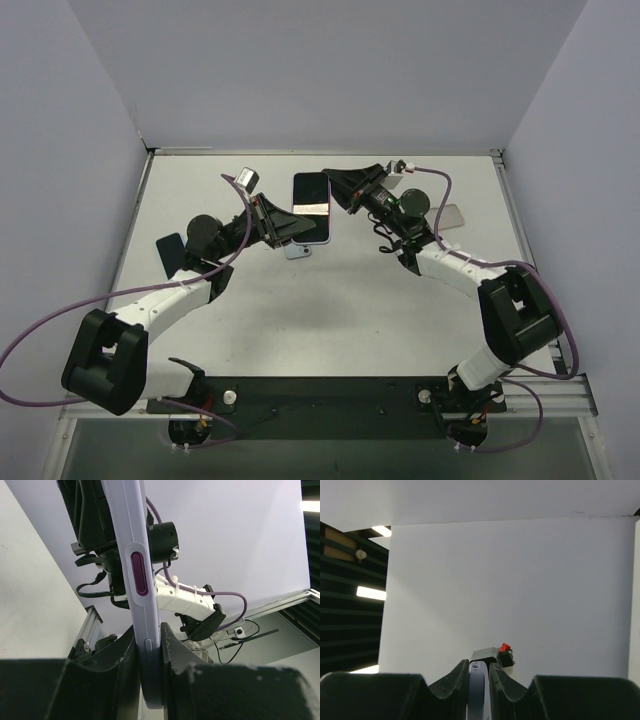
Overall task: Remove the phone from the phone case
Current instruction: Remove the phone case from the phone.
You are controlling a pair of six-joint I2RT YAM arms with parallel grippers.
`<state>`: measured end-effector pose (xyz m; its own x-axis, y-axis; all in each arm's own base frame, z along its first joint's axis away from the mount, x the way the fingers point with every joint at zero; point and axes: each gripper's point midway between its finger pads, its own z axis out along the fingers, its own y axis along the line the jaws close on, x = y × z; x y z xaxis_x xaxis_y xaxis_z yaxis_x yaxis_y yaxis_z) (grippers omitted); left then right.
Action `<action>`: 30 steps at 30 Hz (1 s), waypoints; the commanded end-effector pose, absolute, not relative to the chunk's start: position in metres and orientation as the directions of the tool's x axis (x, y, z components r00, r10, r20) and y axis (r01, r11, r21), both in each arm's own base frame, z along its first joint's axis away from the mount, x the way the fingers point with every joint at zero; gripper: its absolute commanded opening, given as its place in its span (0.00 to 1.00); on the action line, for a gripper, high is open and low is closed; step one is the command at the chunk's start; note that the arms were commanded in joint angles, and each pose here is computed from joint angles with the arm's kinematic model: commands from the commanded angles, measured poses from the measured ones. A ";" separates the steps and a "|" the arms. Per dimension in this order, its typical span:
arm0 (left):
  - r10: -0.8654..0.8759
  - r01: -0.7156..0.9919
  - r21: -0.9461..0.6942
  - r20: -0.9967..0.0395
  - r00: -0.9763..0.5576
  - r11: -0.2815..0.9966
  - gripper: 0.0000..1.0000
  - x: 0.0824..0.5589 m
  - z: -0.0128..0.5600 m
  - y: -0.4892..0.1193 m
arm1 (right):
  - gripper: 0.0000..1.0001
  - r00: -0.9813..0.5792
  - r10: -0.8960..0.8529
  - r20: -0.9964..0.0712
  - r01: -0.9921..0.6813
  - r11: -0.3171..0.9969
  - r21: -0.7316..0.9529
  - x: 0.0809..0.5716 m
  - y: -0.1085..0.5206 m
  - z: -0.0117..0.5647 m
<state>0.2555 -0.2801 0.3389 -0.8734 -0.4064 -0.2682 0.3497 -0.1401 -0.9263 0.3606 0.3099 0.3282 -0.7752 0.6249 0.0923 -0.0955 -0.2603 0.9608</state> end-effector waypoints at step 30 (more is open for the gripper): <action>-0.629 0.711 -0.675 -0.469 -0.620 -0.197 0.00 0.280 0.457 -0.242 | 0.28 -0.986 -0.125 -0.108 -0.092 -0.130 0.987 0.187 0.388 0.260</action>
